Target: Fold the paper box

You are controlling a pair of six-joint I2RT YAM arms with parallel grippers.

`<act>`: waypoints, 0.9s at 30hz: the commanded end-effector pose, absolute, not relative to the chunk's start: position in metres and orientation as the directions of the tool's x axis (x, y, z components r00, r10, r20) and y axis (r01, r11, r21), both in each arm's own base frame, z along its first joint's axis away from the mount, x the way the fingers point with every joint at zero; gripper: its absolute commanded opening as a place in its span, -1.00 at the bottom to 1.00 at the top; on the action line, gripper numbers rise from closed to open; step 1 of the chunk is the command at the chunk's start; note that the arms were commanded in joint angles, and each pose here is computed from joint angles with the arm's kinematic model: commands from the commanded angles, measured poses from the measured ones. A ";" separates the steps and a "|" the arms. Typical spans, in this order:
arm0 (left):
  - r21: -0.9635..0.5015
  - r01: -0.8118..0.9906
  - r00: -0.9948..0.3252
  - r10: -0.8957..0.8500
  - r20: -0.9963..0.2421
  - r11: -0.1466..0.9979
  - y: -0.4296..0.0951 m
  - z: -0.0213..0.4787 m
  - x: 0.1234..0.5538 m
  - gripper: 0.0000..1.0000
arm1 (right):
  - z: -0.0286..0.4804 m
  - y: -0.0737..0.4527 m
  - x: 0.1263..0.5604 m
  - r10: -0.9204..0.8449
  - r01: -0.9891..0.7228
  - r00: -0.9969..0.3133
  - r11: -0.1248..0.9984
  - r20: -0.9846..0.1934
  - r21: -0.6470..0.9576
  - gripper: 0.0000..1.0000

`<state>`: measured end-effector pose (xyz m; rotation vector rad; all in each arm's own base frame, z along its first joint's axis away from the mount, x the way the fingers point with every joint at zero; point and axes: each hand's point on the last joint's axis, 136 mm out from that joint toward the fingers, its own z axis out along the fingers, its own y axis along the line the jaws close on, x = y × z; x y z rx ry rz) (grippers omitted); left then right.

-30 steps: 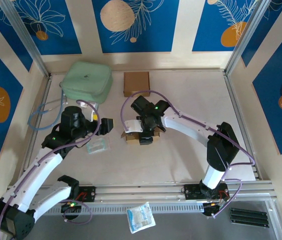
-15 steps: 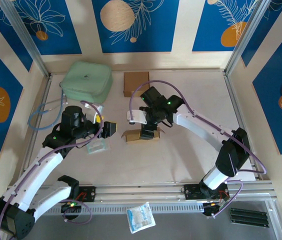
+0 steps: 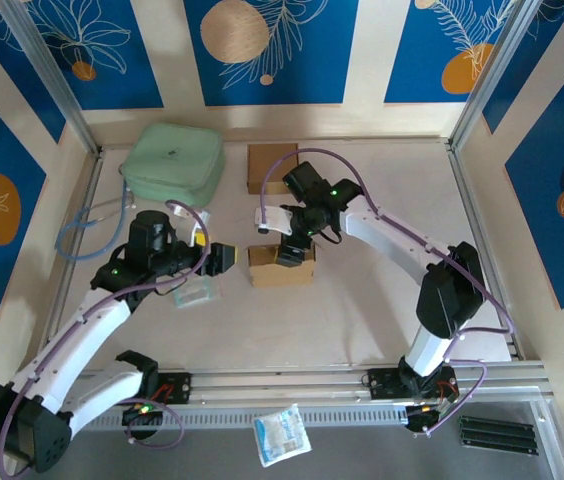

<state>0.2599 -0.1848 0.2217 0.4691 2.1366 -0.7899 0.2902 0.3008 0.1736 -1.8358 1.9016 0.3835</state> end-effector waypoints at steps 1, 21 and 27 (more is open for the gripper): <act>-0.435 0.541 -0.652 0.033 -0.757 0.720 -0.193 0.220 0.264 0.77 | 0.176 0.306 0.291 -0.848 -0.996 0.000 0.044 -0.531 -0.072 0.66; -0.278 0.565 -0.707 0.282 -0.648 0.777 -0.226 0.190 0.278 0.13 | 0.170 0.302 0.294 -0.860 -0.998 -0.022 0.051 -0.509 -0.043 0.60; -0.213 0.566 -0.698 0.325 -0.638 0.796 -0.221 0.183 0.278 -0.19 | 0.171 0.302 0.297 -0.859 -0.997 -0.021 0.057 -0.511 -0.055 0.60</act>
